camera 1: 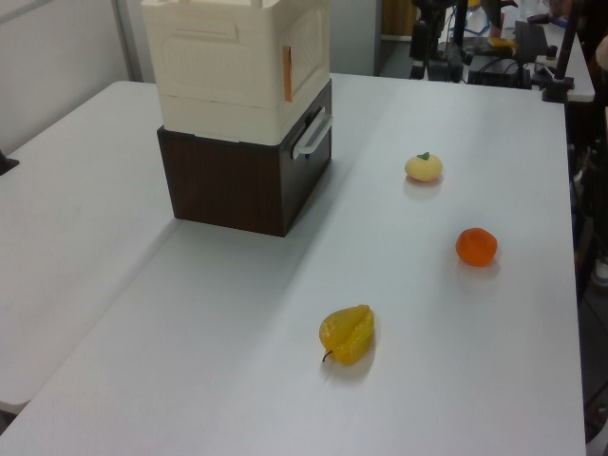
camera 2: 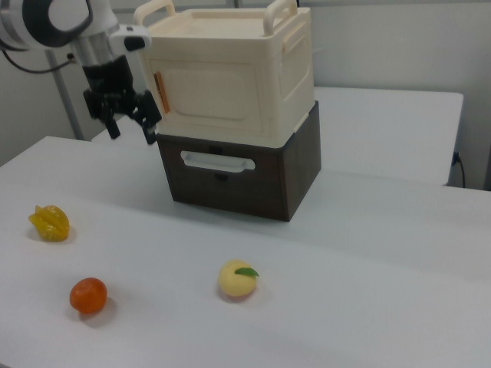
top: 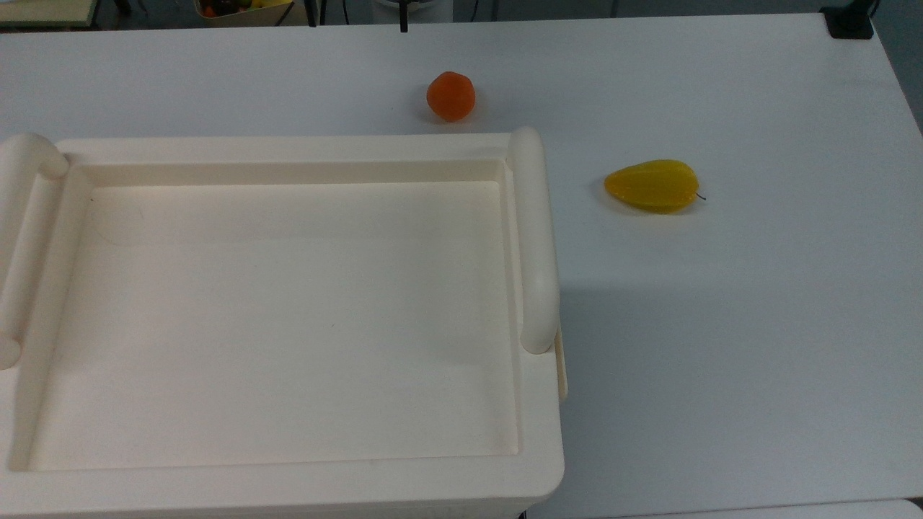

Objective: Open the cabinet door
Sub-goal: 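Move the open gripper toward the orange handle on the cabinet door, then lower the gripper onto the door's orange handle strip and close it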

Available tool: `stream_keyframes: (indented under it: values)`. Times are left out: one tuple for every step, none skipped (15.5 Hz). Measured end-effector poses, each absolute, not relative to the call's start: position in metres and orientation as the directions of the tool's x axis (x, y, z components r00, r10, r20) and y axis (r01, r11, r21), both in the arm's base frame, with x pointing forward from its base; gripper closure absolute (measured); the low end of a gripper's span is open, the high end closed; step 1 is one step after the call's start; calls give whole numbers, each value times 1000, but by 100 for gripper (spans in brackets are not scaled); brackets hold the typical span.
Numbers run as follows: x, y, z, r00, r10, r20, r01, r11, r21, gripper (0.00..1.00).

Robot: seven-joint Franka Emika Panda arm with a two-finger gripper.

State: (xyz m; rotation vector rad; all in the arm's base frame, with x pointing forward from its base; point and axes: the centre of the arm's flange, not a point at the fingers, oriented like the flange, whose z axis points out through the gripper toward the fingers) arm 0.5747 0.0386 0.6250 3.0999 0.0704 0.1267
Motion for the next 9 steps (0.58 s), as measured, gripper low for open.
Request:
stream_keyframes:
  values:
    - [581,43,631,992,51,115,48,-998,29,0]
    - [588,48,636,987,57,151,55,-998,20,0]
    - [596,56,637,979,67,192,65,-998,16,0]
    - [603,64,637,970,79,228,77,-997,15,0]
    - [611,73,634,961,91,262,90,-996,14,1]
    - [619,82,629,951,103,291,103,-995,13,2]
    - [627,91,625,939,108,328,111,-994,10,3]
    - [635,100,620,925,101,366,108,-994,3,3]
    - [643,107,616,909,88,407,100,-995,-7,3]
